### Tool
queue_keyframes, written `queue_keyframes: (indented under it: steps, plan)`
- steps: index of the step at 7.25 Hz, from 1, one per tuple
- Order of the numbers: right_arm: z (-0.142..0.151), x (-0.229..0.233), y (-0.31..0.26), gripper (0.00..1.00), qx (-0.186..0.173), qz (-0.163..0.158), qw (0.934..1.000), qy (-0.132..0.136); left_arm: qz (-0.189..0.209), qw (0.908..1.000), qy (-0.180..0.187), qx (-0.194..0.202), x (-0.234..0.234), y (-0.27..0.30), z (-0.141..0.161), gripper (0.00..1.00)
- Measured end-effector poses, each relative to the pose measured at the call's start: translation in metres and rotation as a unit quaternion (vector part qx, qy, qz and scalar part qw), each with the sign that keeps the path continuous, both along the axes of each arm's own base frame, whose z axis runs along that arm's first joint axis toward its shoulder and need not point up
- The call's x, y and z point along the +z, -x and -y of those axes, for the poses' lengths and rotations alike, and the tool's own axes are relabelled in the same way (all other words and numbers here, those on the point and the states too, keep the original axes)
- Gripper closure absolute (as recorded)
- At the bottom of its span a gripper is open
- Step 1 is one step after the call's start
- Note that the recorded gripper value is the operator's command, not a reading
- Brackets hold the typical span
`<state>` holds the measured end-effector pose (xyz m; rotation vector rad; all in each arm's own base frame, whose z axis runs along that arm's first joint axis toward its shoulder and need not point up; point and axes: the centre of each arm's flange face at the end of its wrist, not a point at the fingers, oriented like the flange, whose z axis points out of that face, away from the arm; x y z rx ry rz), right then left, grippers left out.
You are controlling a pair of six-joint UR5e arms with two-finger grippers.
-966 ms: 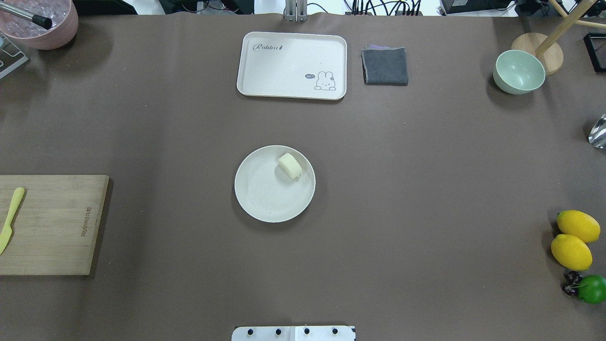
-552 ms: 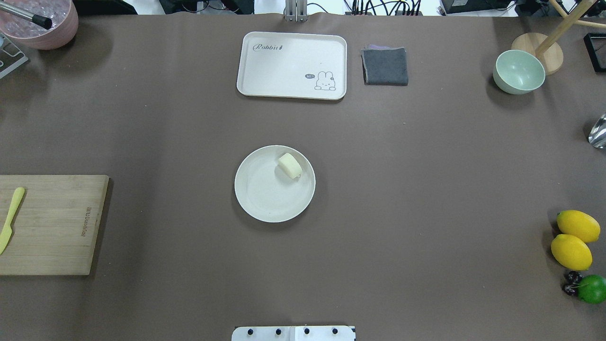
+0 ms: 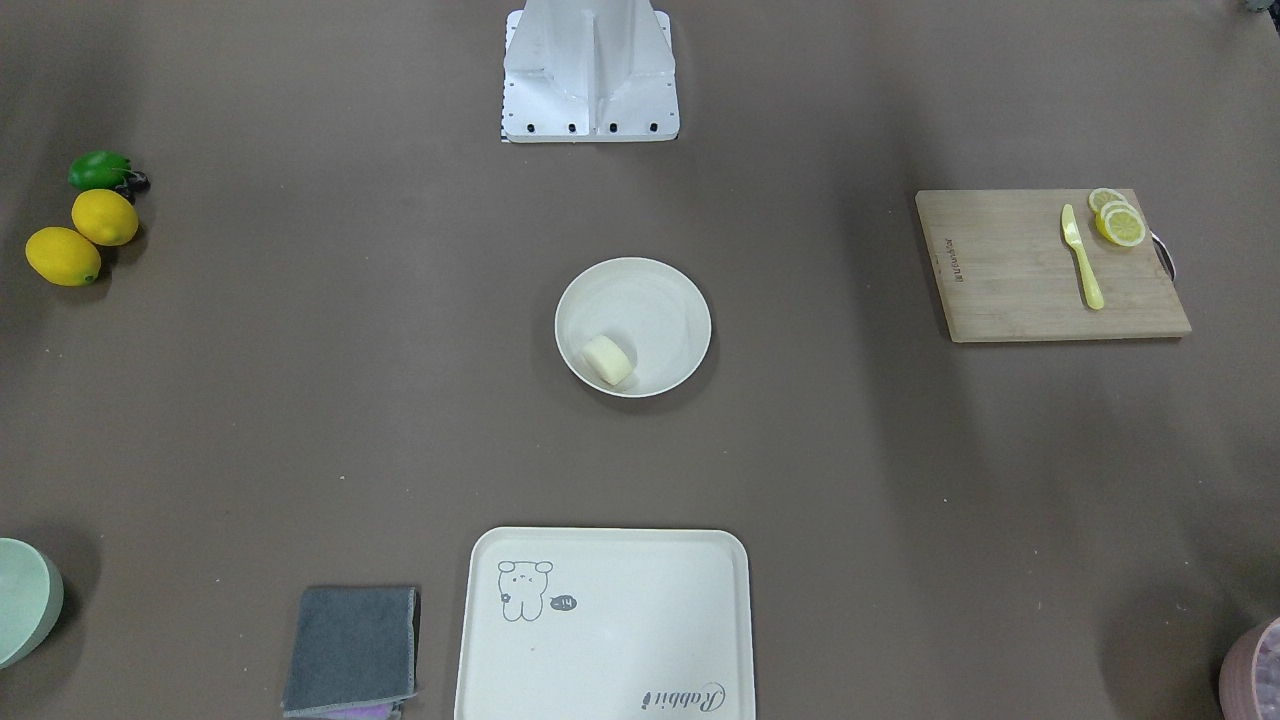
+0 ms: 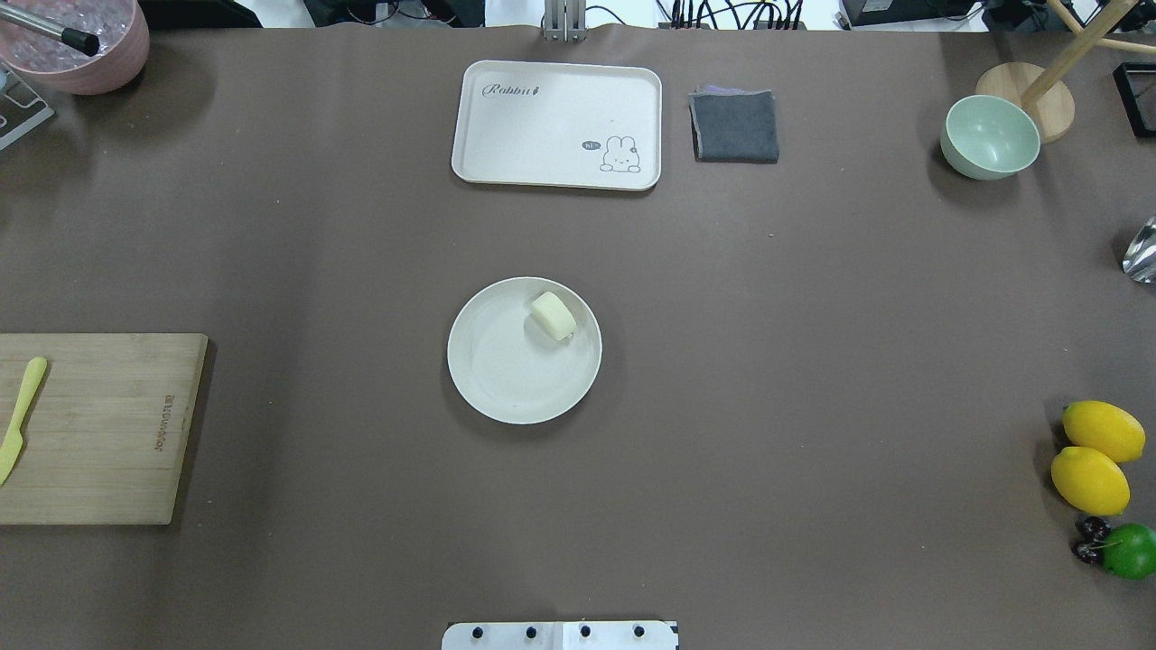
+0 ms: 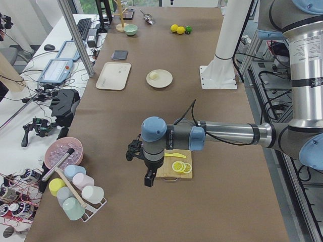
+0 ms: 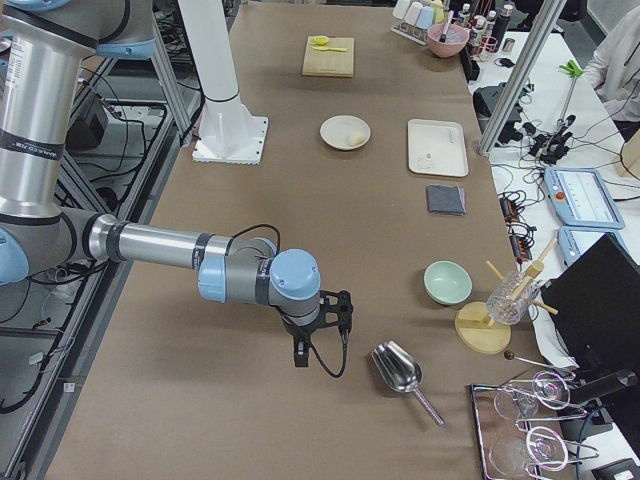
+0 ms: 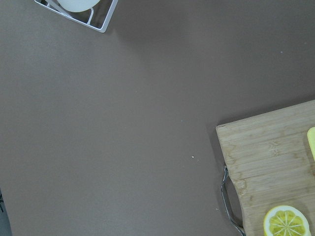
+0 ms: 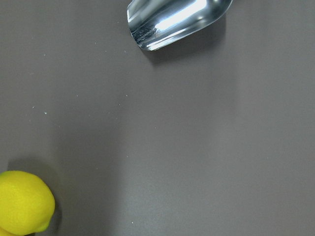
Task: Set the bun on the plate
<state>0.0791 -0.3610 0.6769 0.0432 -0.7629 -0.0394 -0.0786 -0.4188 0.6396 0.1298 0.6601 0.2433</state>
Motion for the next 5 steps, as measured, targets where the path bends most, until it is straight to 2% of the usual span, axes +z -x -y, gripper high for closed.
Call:
queue_keyframes:
  steps: [5]
  plan:
    - [0.0006,-0.0005,0.0,0.0,0.0,0.0,1.0,-0.001,0.0,1.0,-0.003,-0.003,-0.0045,-0.0001,0.0071,0.02]
